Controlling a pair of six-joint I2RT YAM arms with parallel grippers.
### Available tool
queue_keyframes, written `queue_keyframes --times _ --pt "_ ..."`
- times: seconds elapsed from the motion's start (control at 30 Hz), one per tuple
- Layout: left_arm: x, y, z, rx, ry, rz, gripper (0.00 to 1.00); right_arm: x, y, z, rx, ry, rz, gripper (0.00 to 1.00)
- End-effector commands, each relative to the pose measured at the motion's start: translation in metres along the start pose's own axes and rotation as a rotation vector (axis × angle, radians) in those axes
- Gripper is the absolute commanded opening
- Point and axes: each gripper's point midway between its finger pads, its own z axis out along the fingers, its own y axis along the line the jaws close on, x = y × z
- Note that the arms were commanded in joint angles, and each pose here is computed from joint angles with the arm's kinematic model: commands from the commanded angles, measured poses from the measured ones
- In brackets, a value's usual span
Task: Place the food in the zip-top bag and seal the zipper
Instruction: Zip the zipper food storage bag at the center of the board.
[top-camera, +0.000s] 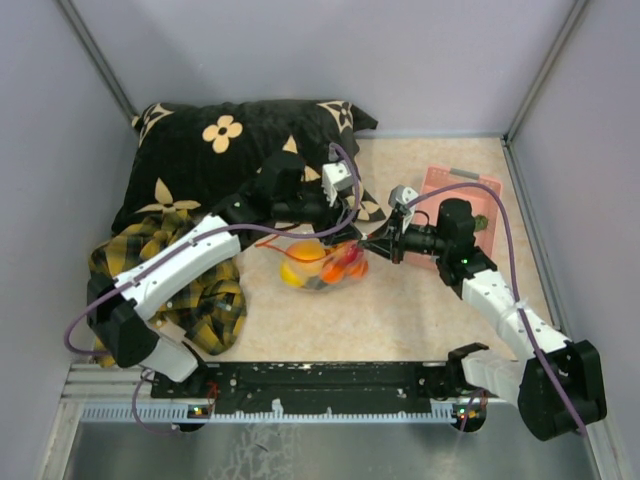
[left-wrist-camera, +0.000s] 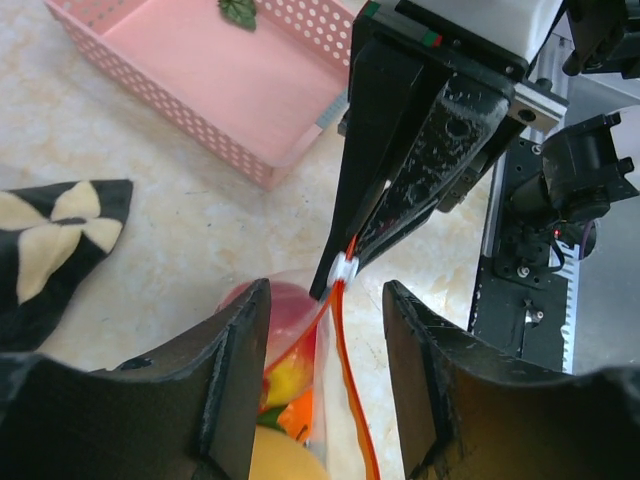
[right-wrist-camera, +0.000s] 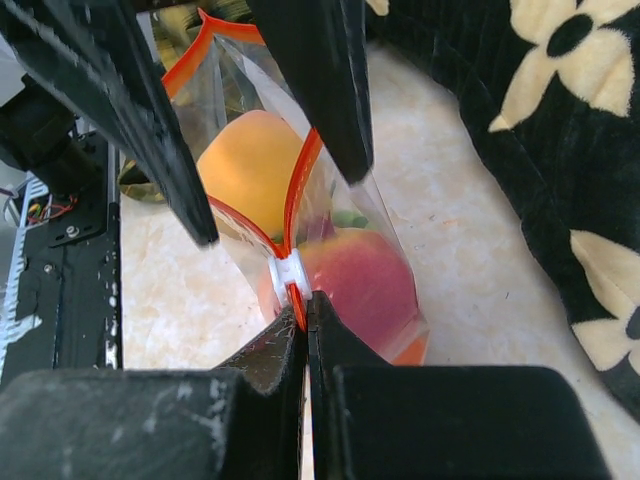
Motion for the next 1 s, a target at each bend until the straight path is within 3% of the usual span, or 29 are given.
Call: queue_keyframes --times 0.0,0.17,0.43,0.63,0.8,0.9,0.97 --pt "-0.016 -0.016 0.015 0.083 -0.022 0.065 0.53 -0.033 0.004 0.000 -0.018 -0.056 -0.088 0.00" --pt "-0.007 -0.019 0.025 0.121 0.003 0.067 0.50 -0.032 0.005 0.000 -0.024 -0.053 -0.077 0.00" --pt "0.007 -0.022 0.030 0.154 0.043 0.074 0.33 -0.032 0.005 0.000 -0.023 -0.053 -0.078 0.00" --pt "0.012 -0.022 0.028 0.156 0.064 0.085 0.28 -0.032 0.005 -0.001 -0.021 -0.053 -0.077 0.00" --pt "0.017 -0.022 0.028 0.163 0.086 0.083 0.17 -0.032 0.004 -0.001 -0.016 -0.051 -0.071 0.00" --pt "0.018 -0.020 0.025 0.147 0.094 0.090 0.02 -0.031 0.005 -0.001 -0.018 -0.045 -0.070 0.00" --pt "0.017 -0.018 0.020 0.125 0.097 0.107 0.00 -0.031 0.005 -0.002 -0.012 -0.040 -0.074 0.00"
